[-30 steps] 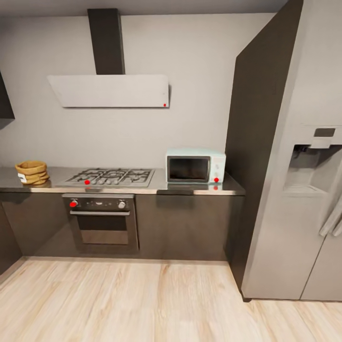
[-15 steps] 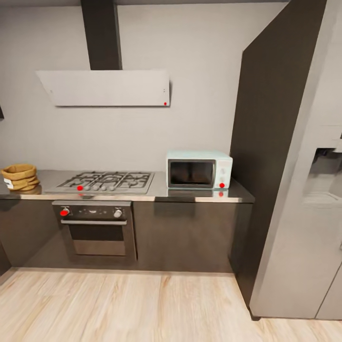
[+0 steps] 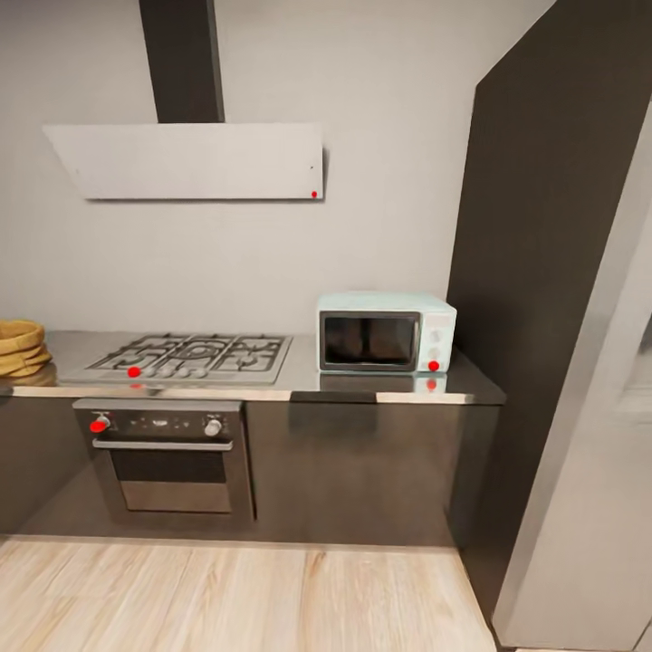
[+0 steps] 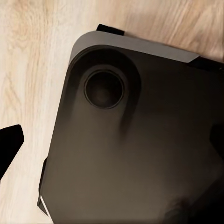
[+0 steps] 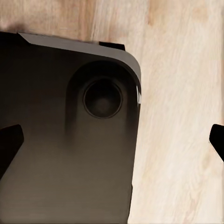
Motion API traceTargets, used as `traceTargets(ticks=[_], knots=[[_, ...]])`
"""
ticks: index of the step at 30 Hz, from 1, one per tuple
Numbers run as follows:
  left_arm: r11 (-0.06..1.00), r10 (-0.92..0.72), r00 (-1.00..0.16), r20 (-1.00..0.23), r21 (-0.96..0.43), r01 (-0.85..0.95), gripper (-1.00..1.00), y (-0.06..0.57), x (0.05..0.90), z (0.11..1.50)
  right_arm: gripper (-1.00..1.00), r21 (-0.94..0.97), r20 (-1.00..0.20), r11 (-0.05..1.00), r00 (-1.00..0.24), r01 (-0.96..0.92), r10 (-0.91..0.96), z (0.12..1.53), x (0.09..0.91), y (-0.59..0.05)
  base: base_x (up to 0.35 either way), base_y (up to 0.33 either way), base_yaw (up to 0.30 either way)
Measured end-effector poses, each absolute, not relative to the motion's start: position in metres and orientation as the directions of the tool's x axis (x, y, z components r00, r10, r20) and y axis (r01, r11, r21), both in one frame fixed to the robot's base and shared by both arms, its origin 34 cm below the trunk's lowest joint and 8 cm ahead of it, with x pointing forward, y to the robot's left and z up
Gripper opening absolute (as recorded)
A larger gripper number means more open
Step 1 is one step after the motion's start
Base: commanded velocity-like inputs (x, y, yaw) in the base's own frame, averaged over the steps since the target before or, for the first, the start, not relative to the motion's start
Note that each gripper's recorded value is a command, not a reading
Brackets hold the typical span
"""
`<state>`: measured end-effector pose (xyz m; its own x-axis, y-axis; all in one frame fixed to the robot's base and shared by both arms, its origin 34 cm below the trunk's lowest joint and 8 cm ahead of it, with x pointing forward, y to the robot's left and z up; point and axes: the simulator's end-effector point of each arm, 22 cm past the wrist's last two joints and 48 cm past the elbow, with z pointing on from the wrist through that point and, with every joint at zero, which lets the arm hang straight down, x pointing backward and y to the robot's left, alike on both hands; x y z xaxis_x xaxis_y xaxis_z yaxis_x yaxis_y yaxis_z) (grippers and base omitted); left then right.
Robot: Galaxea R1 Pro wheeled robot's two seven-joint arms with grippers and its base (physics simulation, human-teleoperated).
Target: In the kitchen, take the popcorn bag from the countertop, put it into the microwave, and heat it until the popcorn is cooked so the cooked popcorn ends up inside the bag.
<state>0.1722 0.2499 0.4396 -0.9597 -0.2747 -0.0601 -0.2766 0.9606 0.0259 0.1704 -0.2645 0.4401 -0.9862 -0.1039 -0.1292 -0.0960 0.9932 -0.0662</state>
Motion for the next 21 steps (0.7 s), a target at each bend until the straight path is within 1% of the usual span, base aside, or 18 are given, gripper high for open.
traceTargets(ticks=[21], knots=[[0.96, -0.275, -0.959, -0.07, 0.027, -0.277, 1.0, 0.2512, 0.1742, 0.4397, 1.0, -0.067, -0.131, 0.994, -0.987, -0.082, -0.09, 0.4401, 0.1706, -0.2653, 0.324, -0.007, 0.0]])
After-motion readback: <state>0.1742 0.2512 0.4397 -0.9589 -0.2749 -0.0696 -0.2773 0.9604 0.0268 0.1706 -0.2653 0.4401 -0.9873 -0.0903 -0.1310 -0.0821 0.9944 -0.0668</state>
